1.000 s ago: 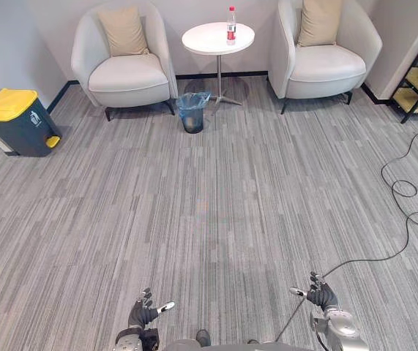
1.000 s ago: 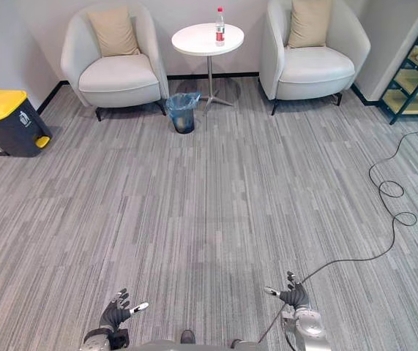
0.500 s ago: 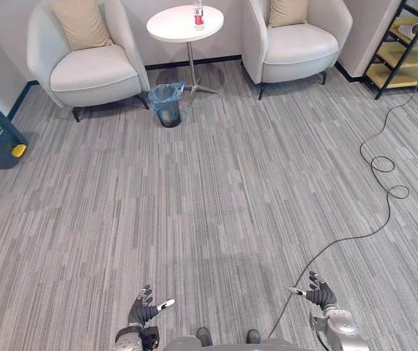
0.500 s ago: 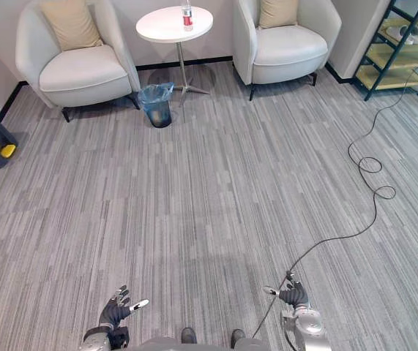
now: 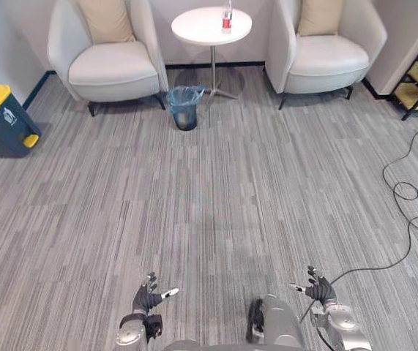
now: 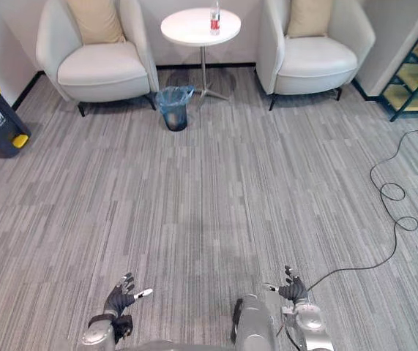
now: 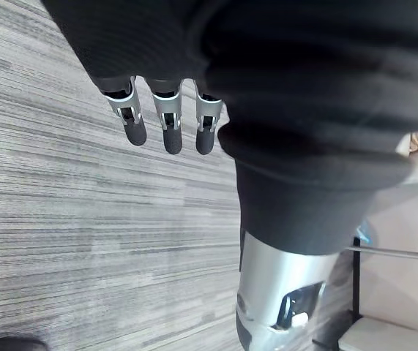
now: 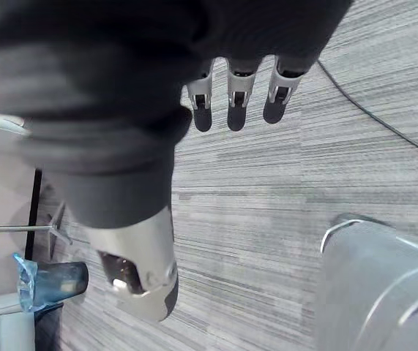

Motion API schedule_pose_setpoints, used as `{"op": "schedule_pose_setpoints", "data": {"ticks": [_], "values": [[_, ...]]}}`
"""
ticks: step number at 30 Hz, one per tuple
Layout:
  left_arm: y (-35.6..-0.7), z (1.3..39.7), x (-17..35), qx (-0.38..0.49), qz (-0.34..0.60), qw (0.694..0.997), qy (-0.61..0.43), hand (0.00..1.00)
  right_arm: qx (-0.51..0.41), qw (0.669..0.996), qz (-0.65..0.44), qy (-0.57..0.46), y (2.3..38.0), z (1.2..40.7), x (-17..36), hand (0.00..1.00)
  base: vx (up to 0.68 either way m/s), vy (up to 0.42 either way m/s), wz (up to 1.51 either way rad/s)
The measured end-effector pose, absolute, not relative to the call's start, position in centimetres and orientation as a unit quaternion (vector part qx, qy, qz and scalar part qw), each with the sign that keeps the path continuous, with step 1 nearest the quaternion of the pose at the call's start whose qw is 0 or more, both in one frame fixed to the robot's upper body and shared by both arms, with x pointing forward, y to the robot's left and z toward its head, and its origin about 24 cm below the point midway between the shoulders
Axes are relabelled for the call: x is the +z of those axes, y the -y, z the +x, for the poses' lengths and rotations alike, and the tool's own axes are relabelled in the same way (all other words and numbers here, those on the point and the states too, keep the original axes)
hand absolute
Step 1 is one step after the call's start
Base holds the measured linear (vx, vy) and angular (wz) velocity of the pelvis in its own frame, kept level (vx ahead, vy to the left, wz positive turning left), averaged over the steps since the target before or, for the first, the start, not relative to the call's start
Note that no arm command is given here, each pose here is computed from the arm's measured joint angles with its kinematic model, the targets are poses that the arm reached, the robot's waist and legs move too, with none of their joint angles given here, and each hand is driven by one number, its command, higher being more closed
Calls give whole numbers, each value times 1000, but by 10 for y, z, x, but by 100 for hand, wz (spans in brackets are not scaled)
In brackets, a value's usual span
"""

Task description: Gather rubbish on tea table into small bin, then transfer packed bag to large trash can.

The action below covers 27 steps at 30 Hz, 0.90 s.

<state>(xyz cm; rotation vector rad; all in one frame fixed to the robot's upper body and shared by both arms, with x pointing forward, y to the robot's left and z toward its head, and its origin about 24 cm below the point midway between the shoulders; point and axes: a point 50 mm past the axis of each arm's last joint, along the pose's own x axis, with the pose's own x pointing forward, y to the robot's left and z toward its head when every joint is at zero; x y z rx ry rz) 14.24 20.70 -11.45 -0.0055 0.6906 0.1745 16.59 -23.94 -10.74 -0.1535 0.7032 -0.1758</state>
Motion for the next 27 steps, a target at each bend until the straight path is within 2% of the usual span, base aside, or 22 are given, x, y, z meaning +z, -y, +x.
{"op": "schedule_pose_setpoints", "data": {"ticks": [8, 12, 18, 27], "values": [[-201, 143, -115, 95, -15, 936, -338, 0, -94, 937, -60, -332, 239, 171, -104, 0, 473, -258, 3], [-200, 157, -106, 91, -15, 946, -310, 0, -108, 946, -46, -303, 239, 185, -94, 0, 327, -87, -24], [-190, 164, -104, 86, -29, 949, -301, 0, -122, 945, -42, -299, 244, 186, -93, 0, 347, 128, -29], [-198, 148, -112, 93, -18, 939, -331, 0, -99, 940, -24, -327, 224, 179, -106, 0, 487, 210, -33]]}}
